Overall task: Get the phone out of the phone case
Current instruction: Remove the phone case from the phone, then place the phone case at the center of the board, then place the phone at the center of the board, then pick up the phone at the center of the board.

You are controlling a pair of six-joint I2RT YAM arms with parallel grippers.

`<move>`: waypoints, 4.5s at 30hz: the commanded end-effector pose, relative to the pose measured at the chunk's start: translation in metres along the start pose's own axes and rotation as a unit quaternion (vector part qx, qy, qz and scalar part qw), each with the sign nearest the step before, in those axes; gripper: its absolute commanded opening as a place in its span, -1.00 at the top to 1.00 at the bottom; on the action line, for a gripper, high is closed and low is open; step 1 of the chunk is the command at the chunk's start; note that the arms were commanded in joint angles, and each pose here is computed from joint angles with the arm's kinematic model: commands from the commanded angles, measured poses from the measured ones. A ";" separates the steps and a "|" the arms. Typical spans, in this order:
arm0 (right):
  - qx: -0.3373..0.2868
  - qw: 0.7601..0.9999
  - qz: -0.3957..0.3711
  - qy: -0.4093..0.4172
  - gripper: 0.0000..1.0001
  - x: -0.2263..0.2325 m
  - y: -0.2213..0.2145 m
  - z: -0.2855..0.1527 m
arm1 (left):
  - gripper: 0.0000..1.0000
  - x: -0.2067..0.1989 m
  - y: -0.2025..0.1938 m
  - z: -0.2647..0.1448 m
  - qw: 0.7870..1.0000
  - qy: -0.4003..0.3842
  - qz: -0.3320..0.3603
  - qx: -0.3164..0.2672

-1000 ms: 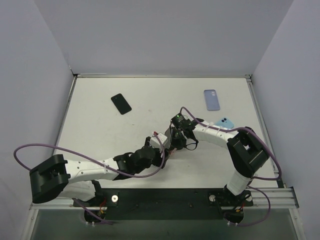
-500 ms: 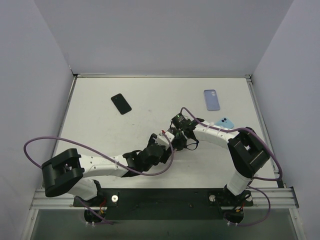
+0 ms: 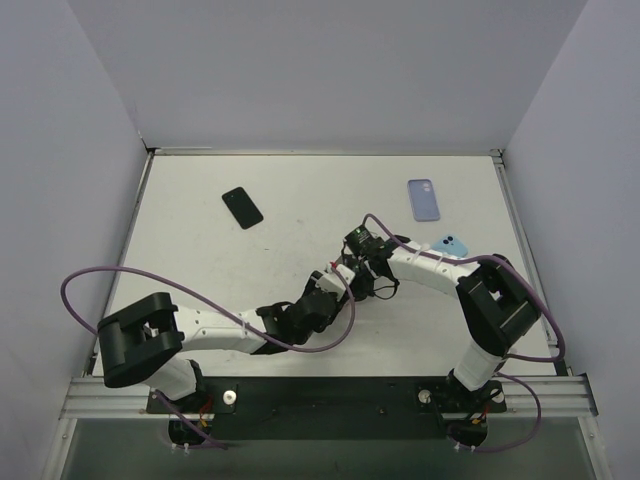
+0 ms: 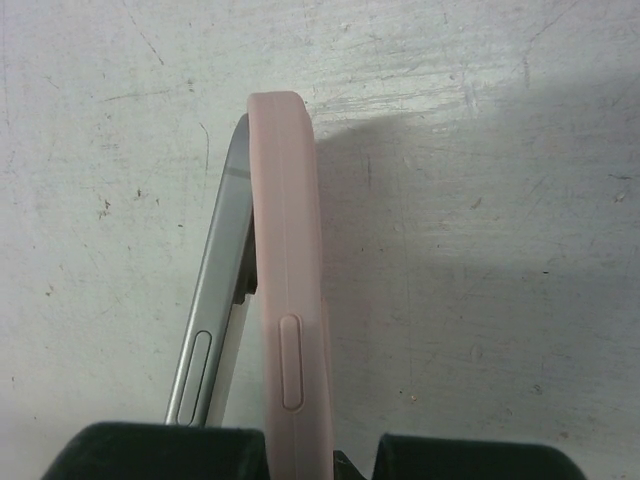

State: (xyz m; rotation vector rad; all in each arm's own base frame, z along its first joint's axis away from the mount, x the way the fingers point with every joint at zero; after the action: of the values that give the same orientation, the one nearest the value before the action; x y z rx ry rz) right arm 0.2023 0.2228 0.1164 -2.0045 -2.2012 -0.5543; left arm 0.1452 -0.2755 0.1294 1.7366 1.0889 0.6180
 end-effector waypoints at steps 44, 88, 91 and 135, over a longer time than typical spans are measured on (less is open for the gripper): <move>-0.137 0.986 0.073 0.060 1.00 -0.096 0.105 -0.081 | 1.00 0.211 0.056 -0.059 0.825 -0.002 -0.565 -0.006; -0.132 0.905 0.333 -0.228 -1.00 -0.215 0.069 -0.079 | -0.27 0.269 0.015 -0.041 0.763 0.140 -0.629 0.061; -0.127 0.905 0.339 -0.223 -1.00 -0.216 0.073 -0.073 | -0.54 0.268 0.014 -0.043 0.767 0.140 -0.623 0.065; -0.177 0.958 0.219 -0.047 1.00 -0.164 0.034 -0.058 | -0.87 0.173 0.116 -0.051 0.849 -0.028 -0.504 0.154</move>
State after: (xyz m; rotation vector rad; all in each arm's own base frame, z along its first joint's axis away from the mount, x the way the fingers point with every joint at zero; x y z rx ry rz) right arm 0.2646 0.0377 0.1062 -2.8497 -1.6424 -0.5200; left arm 0.2345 -0.0746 0.2387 1.0826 1.9199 -0.1771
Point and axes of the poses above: each gripper's point midway between its finger pads, its own z axis out along the fingers, its own x axis along the line the jaws close on, y = z × x, the point moved 10 cm from there along -z, back along the fingers, and after that the axes turned 11 degrees about -z, right-handed, at the moved point
